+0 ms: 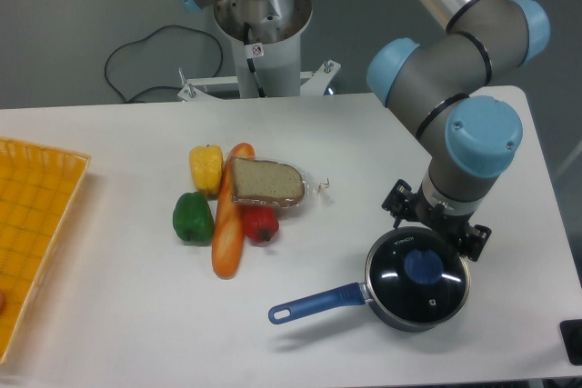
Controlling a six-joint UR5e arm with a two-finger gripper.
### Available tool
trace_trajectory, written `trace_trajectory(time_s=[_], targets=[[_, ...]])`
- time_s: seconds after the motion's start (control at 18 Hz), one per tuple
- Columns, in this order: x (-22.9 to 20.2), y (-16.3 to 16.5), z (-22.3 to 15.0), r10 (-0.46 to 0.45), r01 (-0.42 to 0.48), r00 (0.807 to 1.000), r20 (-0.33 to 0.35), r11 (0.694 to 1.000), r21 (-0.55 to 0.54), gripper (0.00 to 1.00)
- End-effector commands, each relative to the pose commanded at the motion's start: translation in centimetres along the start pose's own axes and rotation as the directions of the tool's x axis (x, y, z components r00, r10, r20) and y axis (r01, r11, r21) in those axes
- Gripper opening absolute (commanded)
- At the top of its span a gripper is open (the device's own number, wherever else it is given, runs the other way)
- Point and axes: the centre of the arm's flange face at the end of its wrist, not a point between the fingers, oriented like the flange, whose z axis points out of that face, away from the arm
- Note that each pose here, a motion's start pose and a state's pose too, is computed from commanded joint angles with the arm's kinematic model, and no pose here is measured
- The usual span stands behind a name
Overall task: Open the lid
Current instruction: 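Move the open gripper over the saucepan lid and lower it, then lower the gripper around the blue lid knob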
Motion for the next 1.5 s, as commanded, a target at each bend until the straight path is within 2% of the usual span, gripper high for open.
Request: trace_trajectory(time_s=[0.39, 1.5], targets=[[-0.6, -0.1, 1.5, 0.000, 0.000, 1.000, -0.014, 1.000, -0.006, 1.00], [-0.8, -0.2, 2.6, -0.005, 0.005, 1.000, -0.023, 1.000, -0.016, 1.00]])
